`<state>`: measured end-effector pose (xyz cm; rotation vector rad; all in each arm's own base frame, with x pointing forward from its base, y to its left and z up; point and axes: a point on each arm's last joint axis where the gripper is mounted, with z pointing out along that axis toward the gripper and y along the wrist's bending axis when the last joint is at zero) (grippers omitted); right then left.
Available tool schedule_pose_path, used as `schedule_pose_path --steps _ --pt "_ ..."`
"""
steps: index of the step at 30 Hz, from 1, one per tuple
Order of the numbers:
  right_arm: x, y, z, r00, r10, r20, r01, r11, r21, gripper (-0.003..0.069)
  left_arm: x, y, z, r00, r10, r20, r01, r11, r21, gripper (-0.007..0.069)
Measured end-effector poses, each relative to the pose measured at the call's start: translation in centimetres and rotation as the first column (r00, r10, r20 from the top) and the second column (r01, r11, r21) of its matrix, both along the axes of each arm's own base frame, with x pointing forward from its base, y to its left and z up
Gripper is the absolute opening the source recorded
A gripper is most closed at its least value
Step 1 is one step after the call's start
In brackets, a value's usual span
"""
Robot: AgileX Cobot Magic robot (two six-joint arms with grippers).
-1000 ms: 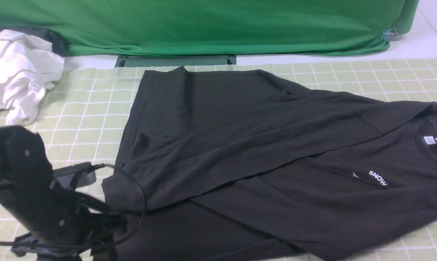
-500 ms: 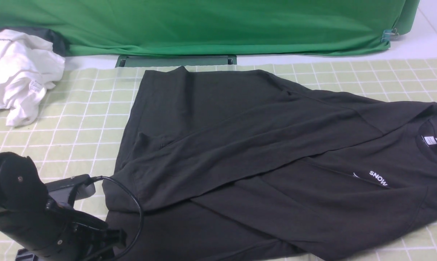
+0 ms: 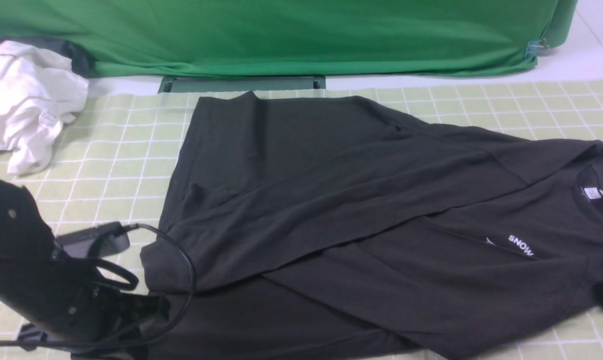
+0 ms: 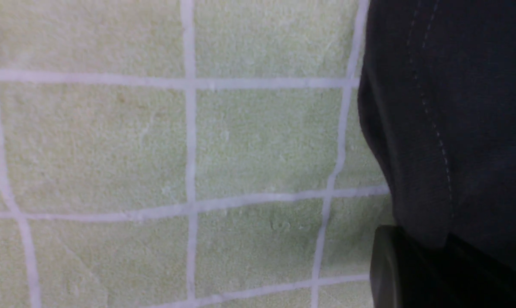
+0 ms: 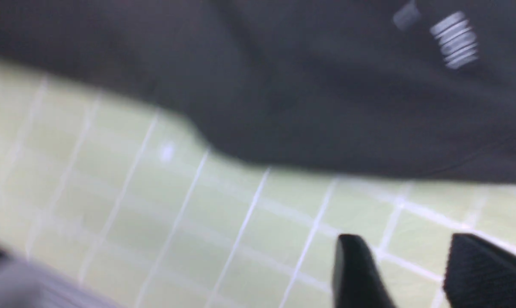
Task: Fold a long-sleeved shirt over a green coffee tablecloth.
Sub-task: 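Grasp the near edge of the shirt at its hem and shoulder corners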
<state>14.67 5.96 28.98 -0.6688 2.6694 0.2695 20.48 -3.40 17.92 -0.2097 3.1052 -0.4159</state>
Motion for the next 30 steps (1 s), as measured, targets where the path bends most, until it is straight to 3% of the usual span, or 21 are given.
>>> schedule_pose_path --steps 6,11,14,18,21,30 --pt "1.2 4.1 -5.0 0.957 0.277 -0.088 -0.288 0.945 -0.157 0.0452 -0.1 0.1 0.5 1.000 -0.002 0.014 0.002 1.000 0.000 0.0024" --pt "2.1 7.8 -8.5 0.874 0.468 -0.129 -0.485 0.828 -0.281 0.0464 -0.1 0.0 0.5 1.000 -0.001 0.011 0.001 1.000 -0.002 0.0024" --pt "2.6 9.2 -10.5 0.837 0.529 -0.141 -0.544 0.776 -0.320 0.0464 -0.1 0.0 0.5 1.000 -0.001 0.011 0.001 1.000 -0.002 0.0024" --pt "3.5 10.1 -12.8 0.819 0.551 -0.161 -0.570 0.749 -0.338 0.0460 -0.1 0.0 0.5 1.000 -0.002 0.011 0.002 1.000 -0.002 0.0024" --pt "3.9 10.4 -13.7 0.812 0.554 -0.181 -0.580 0.738 -0.344 0.0437 -0.1 0.1 0.5 1.000 -0.001 0.013 0.001 1.000 -0.002 0.0024" --pt "4.8 11.0 -13.4 0.803 0.564 -0.190 -0.591 0.716 -0.371 0.0149 0.0 0.2 0.5 1.000 -0.004 0.023 0.004 1.000 0.010 0.0024"
